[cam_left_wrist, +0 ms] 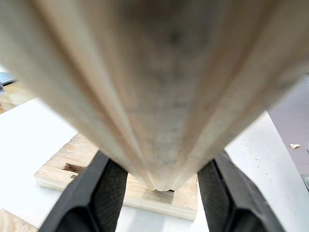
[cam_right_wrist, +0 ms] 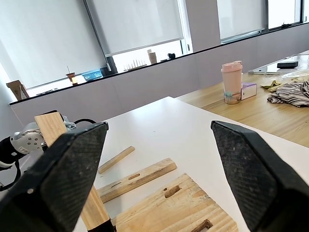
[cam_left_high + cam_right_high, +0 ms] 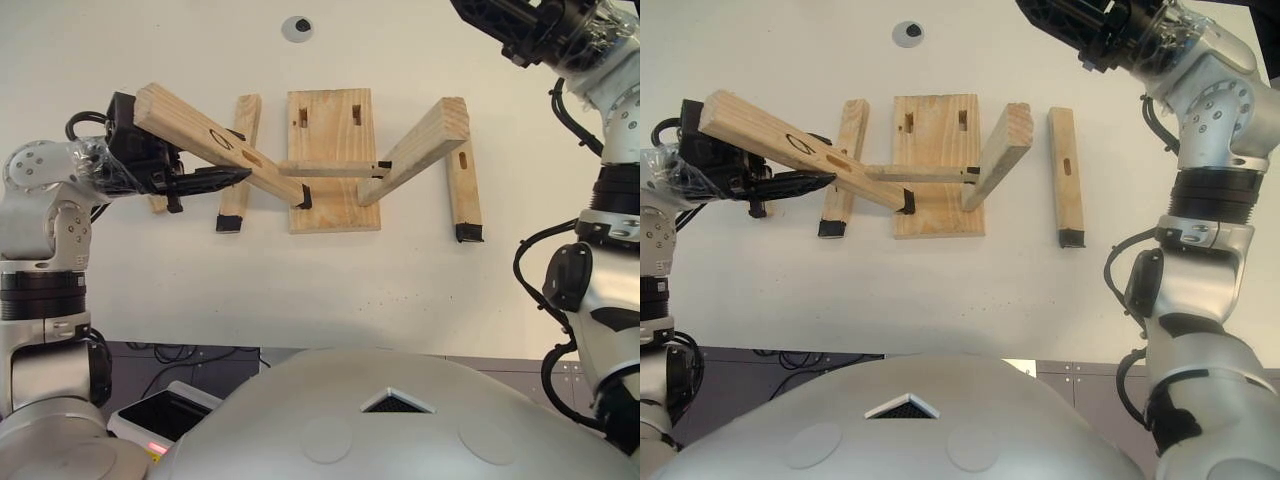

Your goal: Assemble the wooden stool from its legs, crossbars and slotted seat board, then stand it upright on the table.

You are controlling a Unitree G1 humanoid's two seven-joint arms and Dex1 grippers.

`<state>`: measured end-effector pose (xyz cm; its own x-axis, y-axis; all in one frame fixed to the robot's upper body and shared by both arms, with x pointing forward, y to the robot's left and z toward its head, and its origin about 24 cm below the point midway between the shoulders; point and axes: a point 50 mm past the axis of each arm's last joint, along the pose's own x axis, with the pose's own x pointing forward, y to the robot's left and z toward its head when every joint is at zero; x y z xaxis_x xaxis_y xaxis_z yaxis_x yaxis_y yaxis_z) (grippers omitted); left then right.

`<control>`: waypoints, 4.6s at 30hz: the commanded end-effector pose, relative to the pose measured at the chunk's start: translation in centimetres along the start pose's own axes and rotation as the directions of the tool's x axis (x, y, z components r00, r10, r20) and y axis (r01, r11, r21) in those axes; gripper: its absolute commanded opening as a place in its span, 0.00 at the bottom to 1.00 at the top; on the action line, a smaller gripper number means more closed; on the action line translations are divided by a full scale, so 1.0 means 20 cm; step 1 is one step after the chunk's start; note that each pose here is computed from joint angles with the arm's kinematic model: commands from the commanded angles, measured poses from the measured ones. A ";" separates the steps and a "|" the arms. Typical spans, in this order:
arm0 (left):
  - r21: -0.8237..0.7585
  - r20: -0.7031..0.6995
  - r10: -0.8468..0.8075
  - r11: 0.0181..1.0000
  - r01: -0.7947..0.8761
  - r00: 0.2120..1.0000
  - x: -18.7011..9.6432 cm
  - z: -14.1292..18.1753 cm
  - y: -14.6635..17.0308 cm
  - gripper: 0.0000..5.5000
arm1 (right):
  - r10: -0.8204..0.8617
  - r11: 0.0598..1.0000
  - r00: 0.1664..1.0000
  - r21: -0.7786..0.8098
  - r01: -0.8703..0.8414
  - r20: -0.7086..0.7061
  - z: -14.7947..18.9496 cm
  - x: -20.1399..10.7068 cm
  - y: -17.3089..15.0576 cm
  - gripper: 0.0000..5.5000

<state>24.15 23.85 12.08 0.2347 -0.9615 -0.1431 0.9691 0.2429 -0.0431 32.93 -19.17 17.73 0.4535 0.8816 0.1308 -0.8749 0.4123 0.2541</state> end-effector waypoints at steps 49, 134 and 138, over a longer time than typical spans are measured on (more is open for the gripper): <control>-0.359 -0.543 -0.296 0.928 0.101 0.786 0.25 -0.56 -0.25 0.36 | 0.003 1.000 0.998 0.005 -0.003 -0.060 -0.10 0.04 0.03 0.71; 0.183 -0.157 0.408 0.907 -0.380 0.899 0.43 -0.03 0.07 0.70 | -0.212 0.920 0.787 -0.389 -0.039 -0.580 -0.34 -0.31 0.25 0.71; 0.265 -0.045 0.596 0.781 -0.566 0.801 0.48 0.01 0.38 0.70 | -0.063 0.965 0.724 -0.227 -0.132 -0.687 -0.39 -0.35 0.33 0.71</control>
<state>31.30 16.17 10.65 0.7004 -0.6828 -0.2081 0.7128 0.6536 0.2545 23.80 -21.17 11.36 0.3637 0.7514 -0.5505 -0.9178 0.3901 -0.0739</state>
